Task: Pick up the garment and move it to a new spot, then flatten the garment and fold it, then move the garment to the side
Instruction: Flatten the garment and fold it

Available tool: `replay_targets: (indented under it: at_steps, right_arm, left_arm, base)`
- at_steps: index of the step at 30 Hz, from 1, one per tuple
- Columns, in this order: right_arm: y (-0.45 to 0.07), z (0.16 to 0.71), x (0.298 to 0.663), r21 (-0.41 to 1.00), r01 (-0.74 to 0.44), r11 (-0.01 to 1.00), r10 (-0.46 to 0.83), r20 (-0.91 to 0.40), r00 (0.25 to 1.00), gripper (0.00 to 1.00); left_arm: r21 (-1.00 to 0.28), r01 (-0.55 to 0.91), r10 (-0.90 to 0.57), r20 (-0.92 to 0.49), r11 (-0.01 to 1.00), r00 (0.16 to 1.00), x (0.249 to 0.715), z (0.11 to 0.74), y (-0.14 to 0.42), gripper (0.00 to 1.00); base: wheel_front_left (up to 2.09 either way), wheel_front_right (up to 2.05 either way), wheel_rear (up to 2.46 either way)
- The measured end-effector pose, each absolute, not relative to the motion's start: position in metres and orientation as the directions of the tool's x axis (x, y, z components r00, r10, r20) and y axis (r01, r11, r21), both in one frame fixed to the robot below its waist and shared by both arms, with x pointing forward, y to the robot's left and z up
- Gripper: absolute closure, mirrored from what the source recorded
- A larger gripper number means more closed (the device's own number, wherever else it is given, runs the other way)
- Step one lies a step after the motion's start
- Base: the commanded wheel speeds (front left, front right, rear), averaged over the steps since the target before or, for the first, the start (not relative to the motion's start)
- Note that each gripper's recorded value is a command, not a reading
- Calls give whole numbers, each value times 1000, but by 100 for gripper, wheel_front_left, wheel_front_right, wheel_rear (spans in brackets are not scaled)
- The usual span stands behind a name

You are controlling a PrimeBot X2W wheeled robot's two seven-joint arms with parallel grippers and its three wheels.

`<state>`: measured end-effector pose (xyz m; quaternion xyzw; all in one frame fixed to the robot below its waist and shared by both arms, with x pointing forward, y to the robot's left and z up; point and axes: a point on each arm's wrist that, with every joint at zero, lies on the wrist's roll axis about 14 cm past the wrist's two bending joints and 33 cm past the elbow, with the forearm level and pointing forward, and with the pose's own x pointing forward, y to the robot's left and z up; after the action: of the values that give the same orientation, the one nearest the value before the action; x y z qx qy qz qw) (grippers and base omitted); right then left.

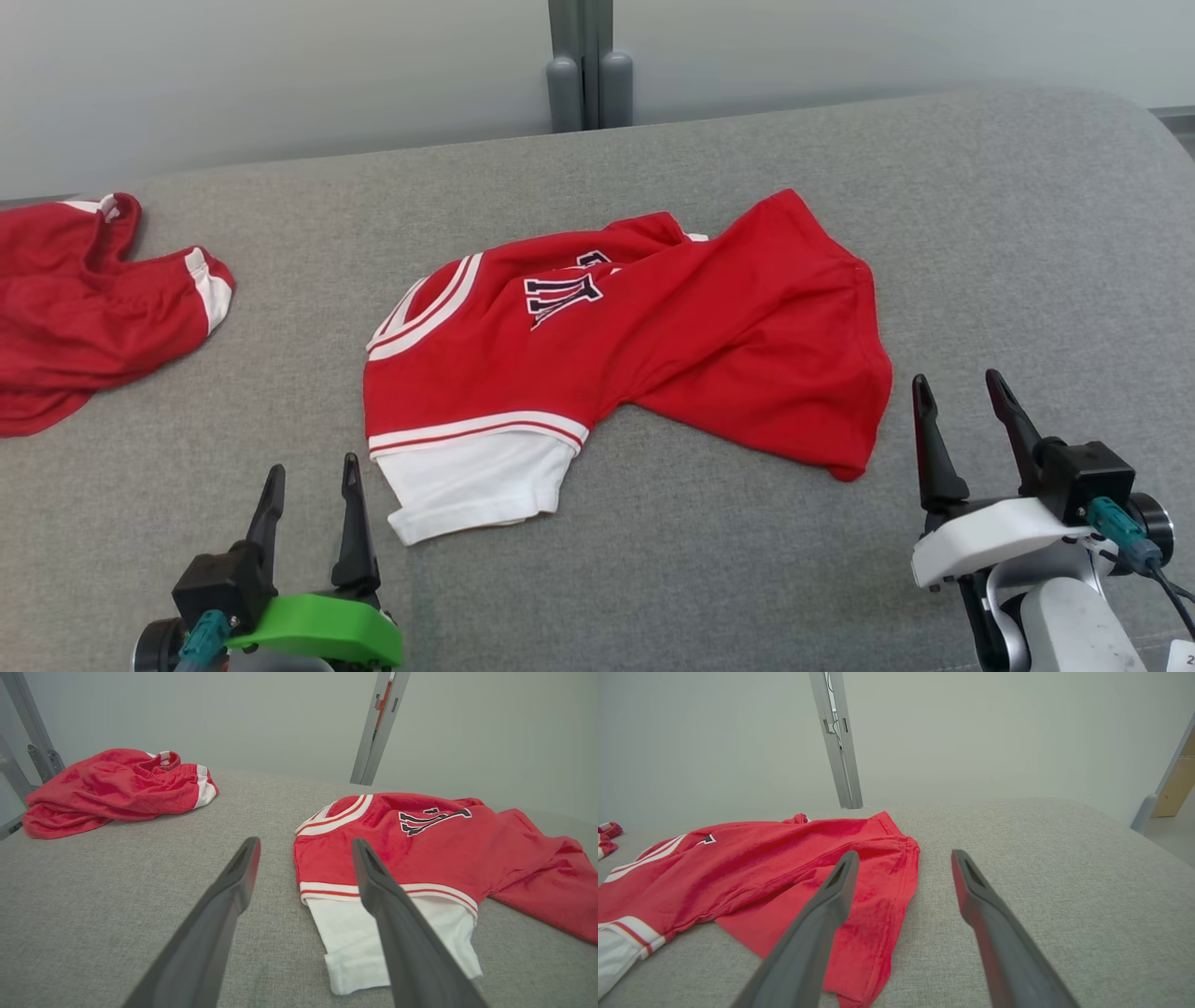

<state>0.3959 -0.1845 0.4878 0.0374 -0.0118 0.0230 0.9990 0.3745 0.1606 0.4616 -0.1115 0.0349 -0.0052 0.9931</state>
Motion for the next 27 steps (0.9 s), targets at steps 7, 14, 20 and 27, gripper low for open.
replay_targets:
  at_steps: [7,14,20,27]
  right_arm:
    - [-196,489,420,-21,-23,1000,24,19,1000,0]
    - [-203,479,471,-99,-32,995,26,-62,998,0]
    - [-196,457,507,-110,-67,992,49,-164,985,0]
    - [-182,420,534,-107,-116,988,81,-288,954,0]
  left_arm:
    - [-210,23,-34,-51,977,998,376,466,153,0]
    - [-210,34,-47,-55,977,997,382,463,148,0]
    - [-199,-5,-11,-76,980,997,385,456,159,0]
    - [-186,-50,30,-105,981,994,389,445,173,0]
  base:
    - [0,0,0]
    - [0,0,0]
    - [0,0,0]
    - [0,0,0]
